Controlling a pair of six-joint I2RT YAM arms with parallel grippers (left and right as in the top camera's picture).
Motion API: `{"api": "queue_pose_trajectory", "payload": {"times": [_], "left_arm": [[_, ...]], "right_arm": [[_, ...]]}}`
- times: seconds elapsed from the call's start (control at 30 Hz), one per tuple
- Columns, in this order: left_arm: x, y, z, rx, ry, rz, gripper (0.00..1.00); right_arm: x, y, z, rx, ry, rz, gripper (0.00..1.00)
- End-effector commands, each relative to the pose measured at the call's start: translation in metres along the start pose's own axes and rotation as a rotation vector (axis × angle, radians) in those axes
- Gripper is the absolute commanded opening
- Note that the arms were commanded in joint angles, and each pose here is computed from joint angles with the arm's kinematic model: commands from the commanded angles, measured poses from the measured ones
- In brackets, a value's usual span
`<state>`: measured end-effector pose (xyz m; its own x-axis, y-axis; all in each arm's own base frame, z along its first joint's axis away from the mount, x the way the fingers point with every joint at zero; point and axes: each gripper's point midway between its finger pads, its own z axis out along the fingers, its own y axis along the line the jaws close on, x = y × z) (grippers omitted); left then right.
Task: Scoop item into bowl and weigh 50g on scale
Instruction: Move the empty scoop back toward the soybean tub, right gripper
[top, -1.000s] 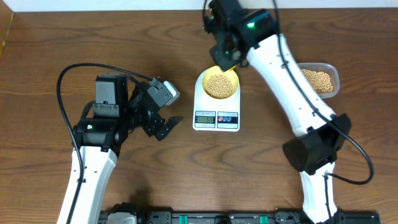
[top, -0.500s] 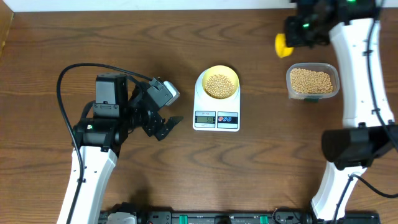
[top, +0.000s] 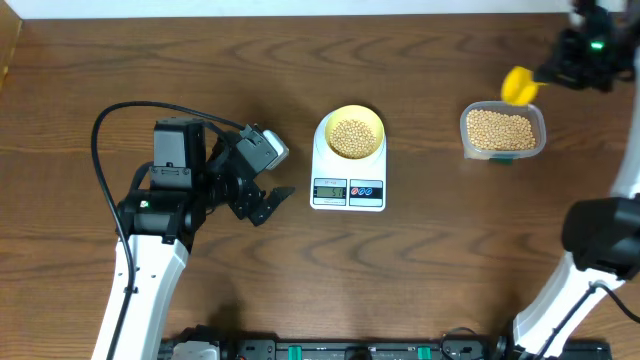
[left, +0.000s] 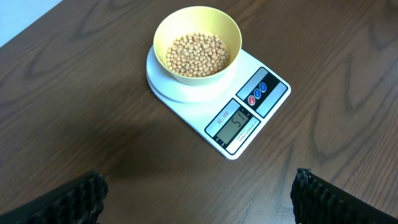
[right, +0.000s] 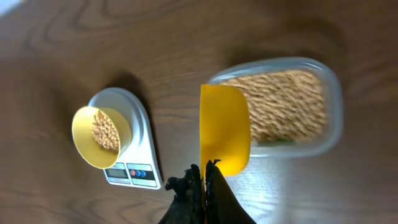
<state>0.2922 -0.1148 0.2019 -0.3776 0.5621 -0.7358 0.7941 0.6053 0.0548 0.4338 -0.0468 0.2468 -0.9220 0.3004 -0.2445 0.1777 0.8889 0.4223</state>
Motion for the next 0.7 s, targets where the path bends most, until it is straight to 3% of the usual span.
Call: {"api": "queue_pose_trajectory", "payload": {"times": [0.0, 0.37, 0.67], "left_arm": [[-0.005, 0.003, -0.003, -0.007, -0.012, 0.009, 0.96], [-0.005, 0.003, -0.003, -0.007, -0.012, 0.009, 0.96], [-0.005, 0.003, -0.003, -0.007, -0.012, 0.009, 0.96]], "right_arm": [[0.003, -0.008, -0.01, -0.084, -0.006, 0.047, 0.01], [0.029, -0.048, 0.038, -0.162, 0.109, 0.119, 0.01], [0.026, -0.038, 0.052, -0.198, 0.1, 0.087, 0.01]]}}
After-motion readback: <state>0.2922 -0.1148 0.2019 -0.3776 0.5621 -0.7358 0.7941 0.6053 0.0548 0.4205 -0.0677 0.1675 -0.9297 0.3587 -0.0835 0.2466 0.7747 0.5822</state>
